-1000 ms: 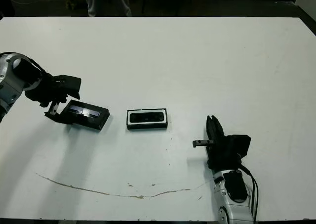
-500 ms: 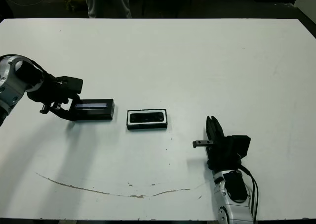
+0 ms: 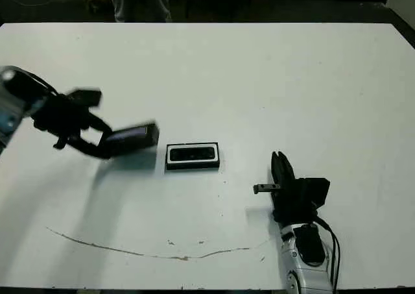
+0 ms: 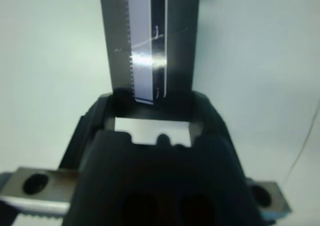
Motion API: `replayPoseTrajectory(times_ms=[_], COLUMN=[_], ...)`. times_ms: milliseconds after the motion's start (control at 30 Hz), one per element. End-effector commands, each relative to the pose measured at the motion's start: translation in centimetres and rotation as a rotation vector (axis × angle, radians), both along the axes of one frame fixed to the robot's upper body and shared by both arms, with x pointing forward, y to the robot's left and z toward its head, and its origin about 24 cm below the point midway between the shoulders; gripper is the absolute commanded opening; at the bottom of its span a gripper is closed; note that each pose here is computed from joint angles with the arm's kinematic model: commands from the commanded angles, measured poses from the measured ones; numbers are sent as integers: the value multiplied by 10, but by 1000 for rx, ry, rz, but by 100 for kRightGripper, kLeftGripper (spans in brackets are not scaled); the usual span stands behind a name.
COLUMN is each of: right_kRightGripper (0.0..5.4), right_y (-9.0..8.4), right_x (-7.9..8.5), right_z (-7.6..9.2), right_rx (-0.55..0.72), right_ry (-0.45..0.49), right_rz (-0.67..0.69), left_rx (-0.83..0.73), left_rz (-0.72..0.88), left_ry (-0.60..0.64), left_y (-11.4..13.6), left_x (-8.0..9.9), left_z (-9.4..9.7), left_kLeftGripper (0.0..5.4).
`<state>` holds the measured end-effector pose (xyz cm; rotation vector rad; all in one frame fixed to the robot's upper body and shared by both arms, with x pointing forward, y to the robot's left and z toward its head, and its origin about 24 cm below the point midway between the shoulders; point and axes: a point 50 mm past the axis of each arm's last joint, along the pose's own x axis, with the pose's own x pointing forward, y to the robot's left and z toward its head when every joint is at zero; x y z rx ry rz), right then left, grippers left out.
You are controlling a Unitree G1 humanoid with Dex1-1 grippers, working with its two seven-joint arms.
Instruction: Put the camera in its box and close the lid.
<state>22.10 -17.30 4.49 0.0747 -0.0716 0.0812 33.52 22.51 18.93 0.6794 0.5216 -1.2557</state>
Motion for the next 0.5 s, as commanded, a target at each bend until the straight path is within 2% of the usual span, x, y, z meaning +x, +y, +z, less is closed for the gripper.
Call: replayPoseTrajectory(times_ms=[33,267,500], right_kRightGripper=[0,0,0], right_y=[-2,1,3], right_x=[-6,-6,-7], right_z=[-15,-15,-14], right_rx=[4,1,-2], right_ry=[78,89,77], right_rz=[-12,-14,-4], left_rx=[-59,-68,122], left_rz=[70,145,120], left_ry=[-16,-122,-189], left_y=[6,-7,-29], left_x=[-9,-23,-28], left_z=[1,6,18], left_kLeftGripper=[225,225,225])
